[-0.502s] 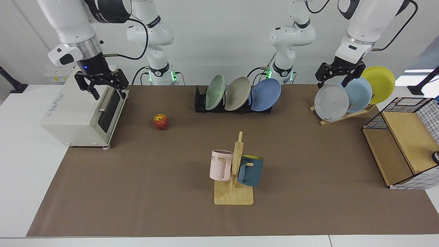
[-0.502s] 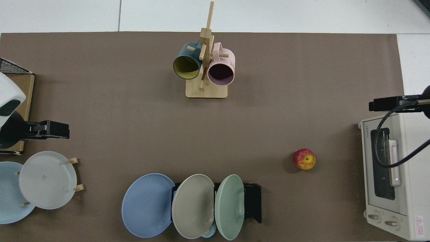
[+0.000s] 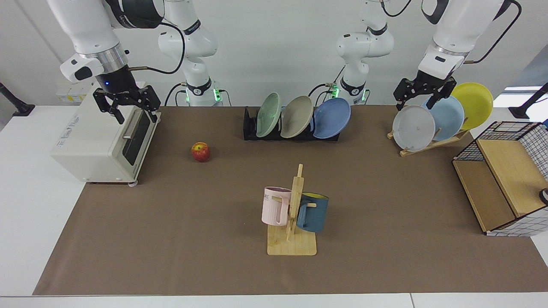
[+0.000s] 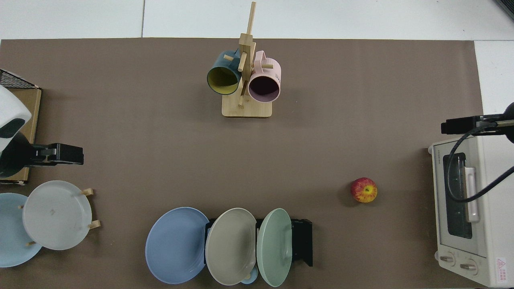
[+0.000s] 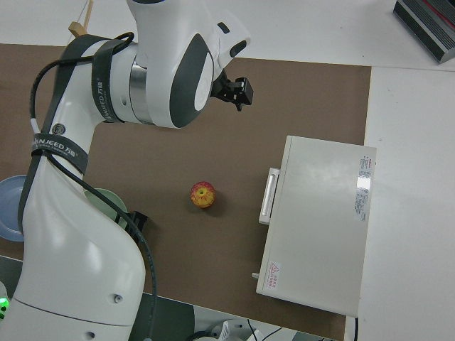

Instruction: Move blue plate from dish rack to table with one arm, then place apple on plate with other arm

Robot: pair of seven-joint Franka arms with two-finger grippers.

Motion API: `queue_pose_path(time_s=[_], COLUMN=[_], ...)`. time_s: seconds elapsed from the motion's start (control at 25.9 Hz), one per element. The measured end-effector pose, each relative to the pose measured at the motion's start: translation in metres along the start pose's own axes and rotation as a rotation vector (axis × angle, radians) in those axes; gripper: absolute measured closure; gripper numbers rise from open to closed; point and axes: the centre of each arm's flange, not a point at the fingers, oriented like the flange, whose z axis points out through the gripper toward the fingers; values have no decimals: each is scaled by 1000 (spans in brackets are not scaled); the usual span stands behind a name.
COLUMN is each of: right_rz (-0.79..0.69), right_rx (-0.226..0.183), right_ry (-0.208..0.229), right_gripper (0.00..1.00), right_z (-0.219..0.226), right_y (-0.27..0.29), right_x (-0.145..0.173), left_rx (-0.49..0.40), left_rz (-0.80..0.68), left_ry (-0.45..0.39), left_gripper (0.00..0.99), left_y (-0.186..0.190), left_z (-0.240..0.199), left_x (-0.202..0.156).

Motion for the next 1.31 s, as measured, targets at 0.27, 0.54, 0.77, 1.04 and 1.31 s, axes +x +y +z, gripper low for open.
queue_pose_path(time_s=[0.27,0.54,0.77,1.04,1.31], right_rz=[-1,-6,-12,115,164], right_rx=[-4,-3,-2,19,19], right_ry=[-2,-6,-31,-113,-163], right_gripper=[0,0,0,0,0], right_z=[1,4,16,55,96], right_y=[0,-3,-6,-8,-26], right_x=[0,2,-1,-12,-23], left_rx=[0,-1,-1,-1,37], left_rz=[2,2,0,1,-1], left_ry=[1,1,1,-4,10], left_gripper=[0,0,0,0,0], left_y=[1,1,0,1,56], left_z=[0,0,0,1,24], left_x=[0,0,0,-1,-26])
